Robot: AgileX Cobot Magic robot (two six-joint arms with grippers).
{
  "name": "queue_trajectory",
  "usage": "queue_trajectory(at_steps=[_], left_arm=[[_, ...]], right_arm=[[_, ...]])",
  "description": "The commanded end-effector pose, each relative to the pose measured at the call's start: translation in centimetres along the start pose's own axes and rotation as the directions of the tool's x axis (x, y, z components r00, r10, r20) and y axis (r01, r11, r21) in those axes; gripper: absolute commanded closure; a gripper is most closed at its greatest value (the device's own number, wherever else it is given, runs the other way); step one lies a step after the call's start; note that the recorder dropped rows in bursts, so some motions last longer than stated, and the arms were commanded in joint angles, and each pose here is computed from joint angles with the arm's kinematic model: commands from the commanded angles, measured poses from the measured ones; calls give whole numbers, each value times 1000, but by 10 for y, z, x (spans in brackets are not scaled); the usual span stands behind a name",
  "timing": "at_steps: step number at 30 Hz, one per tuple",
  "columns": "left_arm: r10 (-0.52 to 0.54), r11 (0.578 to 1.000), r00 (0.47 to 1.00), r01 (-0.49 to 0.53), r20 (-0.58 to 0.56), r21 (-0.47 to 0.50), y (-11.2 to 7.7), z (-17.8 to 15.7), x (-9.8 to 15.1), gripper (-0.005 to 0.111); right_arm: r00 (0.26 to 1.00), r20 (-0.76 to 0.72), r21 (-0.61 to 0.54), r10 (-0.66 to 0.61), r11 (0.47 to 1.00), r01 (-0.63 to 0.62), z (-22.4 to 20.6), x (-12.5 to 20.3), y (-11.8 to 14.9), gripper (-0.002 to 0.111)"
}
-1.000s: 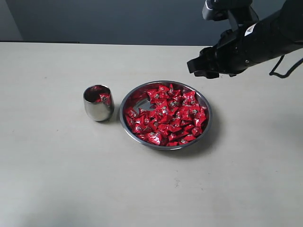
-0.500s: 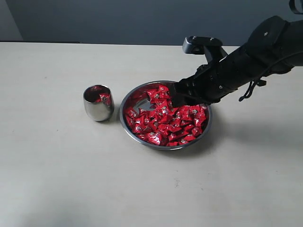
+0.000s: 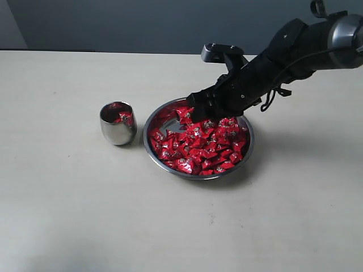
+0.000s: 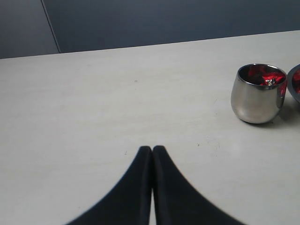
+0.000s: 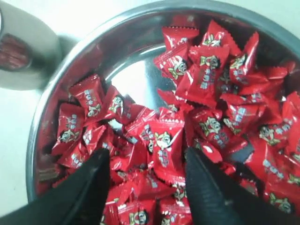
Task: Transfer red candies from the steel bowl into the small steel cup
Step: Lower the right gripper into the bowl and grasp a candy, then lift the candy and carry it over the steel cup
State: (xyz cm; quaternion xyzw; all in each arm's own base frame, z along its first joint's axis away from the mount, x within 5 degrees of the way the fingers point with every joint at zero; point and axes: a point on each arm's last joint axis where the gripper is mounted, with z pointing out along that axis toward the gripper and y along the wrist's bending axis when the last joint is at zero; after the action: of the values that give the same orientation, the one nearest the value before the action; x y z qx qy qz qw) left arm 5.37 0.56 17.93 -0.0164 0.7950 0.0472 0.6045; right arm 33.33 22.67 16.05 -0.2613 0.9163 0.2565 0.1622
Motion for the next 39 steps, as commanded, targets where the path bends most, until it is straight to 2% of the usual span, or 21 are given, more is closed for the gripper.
queue_trajectory(at_steps=[1,7,18,20,25,26,34,39], left_arm=[[0,1000,1000,0,19,-1,0,-1,-3,106],[0,1000,1000,0,19,-1,0,-1,-3,106],[0,1000,1000,0,19,-1,0,-1,-3,106],[0,1000,1000,0,19,-1,0,-1,-3,106],[0,1000,1000,0,19,-1,0,-1,-3,106],[0,1000,1000,0,19,-1,0,-1,-3,106],[0,1000,1000,0,19,-1,0,-1,-3,106],[0,1000,1000,0,19,-1,0,-1,-3,106]], right_arm=[[999,-26,-14,-23,1000,22,12,-8,-3,60],[995,-72,40,-66,997,69,31,-13,5,60],[991,-130,113,-16,993,30,54,-8,-6,60],[990,-139,113,-16,993,32,55,-7,-6,67],[992,-127,106,-20,994,33,48,-10,-2,104],[993,-118,105,-23,994,36,44,-12,0,109],[998,-30,96,-55,994,57,9,-27,16,108],[999,35,36,-11,999,10,-10,-35,31,108]])
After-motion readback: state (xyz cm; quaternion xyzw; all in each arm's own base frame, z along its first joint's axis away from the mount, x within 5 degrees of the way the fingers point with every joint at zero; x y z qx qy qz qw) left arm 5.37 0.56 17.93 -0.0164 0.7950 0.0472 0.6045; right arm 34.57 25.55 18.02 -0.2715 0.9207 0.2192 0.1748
